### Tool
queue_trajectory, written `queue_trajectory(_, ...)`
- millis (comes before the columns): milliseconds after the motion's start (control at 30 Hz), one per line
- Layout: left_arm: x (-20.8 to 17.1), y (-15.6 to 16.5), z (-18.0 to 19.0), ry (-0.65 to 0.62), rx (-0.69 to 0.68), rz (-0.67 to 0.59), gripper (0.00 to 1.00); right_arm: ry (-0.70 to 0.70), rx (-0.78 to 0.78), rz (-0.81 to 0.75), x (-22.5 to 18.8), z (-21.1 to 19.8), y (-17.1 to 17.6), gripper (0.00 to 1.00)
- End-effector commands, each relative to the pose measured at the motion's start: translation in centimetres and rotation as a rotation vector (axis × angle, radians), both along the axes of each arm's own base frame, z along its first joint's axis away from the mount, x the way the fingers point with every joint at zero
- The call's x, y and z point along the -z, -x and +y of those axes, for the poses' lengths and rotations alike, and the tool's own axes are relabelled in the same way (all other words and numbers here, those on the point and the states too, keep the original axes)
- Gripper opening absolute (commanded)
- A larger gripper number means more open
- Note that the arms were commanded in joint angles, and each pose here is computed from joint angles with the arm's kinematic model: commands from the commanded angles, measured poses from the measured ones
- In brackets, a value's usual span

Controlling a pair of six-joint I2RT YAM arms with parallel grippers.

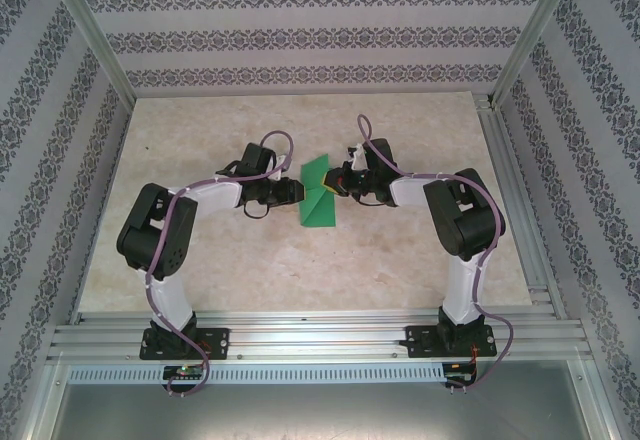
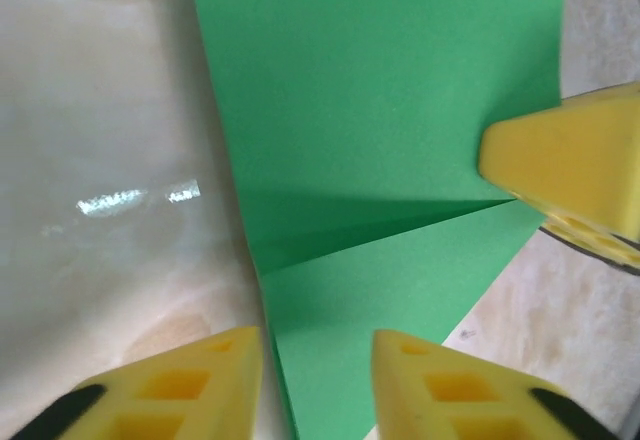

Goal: Fold a paper plane with a square sheet of paper (fold left side to right side)

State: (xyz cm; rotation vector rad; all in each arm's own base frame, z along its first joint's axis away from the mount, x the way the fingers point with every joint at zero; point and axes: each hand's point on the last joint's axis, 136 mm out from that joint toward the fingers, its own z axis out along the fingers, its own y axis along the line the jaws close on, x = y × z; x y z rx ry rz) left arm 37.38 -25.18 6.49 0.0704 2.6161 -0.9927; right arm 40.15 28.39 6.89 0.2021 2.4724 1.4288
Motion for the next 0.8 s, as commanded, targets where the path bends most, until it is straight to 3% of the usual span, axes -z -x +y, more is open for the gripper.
queue_trajectory(0,-4.2,0.1,0.5,-0.025,0.014,-0.149,0.45,0.012,0.007,-0.081,-3.5,0.1,-0.3,0.0)
queue_trajectory(167,-8.6,2.6,1.0,-0.111,0.054,-0.339,0.57,0.066,0.079,-0.07,-5.8,-1.1,0.3,0.0)
queue_trajectory(333,-11.3,6.0,-0.8,-0.231,0.114,-0.504,0.63,0.099,0.141,-0.105,-8.9,-1.8,0.8,0.0)
queue_trajectory(533,-11.9,6.9,-3.0,-0.38,0.151,-0.595,0.67,0.101,0.156,-0.145,-11.8,-1.7,1.6,0.0)
queue_trajectory(767,-10.8,5.7,-3.7,-0.624,0.154,-0.631,0.73,0.092,0.166,-0.163,-13.8,-1.7,2.6,0.0)
